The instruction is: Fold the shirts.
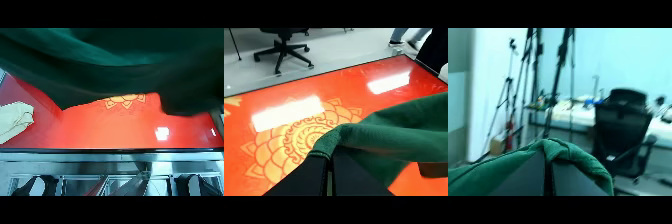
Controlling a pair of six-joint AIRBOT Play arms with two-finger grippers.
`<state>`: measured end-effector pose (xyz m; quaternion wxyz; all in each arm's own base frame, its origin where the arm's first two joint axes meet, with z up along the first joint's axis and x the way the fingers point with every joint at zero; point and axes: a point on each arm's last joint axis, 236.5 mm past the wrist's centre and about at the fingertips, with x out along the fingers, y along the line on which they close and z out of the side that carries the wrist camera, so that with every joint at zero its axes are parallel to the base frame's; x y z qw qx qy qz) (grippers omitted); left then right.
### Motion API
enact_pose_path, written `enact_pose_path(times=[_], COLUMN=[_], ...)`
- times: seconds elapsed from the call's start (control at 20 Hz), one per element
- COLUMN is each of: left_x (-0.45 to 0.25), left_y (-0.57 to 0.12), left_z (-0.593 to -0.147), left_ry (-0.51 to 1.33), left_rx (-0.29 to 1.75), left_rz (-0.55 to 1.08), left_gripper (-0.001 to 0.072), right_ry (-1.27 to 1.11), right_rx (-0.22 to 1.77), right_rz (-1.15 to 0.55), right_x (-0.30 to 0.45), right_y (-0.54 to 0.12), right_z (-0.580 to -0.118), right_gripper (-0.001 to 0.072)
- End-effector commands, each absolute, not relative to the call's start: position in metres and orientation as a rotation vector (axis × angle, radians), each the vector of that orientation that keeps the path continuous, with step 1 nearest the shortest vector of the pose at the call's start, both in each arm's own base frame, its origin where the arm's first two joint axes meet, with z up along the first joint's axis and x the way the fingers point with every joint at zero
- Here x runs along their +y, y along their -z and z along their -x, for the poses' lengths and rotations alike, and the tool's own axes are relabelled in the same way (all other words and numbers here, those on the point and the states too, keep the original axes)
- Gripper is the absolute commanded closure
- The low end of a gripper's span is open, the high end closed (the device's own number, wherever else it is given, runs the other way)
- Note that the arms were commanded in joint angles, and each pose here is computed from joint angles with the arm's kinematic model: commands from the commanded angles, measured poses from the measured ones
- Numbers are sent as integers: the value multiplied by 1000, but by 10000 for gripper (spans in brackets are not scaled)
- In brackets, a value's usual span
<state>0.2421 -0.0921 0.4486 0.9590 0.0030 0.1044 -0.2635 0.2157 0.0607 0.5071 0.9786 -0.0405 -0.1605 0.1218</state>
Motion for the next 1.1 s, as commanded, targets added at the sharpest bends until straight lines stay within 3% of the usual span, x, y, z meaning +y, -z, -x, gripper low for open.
enact_pose_path(times=[0.0,0.25,0.5,0.65,0.85,1.05], left_x=[-78,-64,-54,-42,-30,-22], left_y=[-453,-370,-187,-74,25,50], left_z=[-255,-351,-453,-492,-527,-547], left_ry=[468,633,774,762,686,686], left_rx=[232,515,973,1152,1201,1195], left_rz=[-49,121,385,553,662,666], left_gripper=[689,689,691,693,692,691], right_ry=[-165,-472,-731,-662,-532,-479], right_rx=[-383,-39,442,593,571,633], right_rz=[149,-180,-557,-703,-884,-877], right_x=[49,16,38,45,26,-1], right_y=[-520,-426,-232,-113,-40,-2], right_z=[-211,-335,-466,-530,-580,-575], right_gripper=[684,684,684,684,685,685])
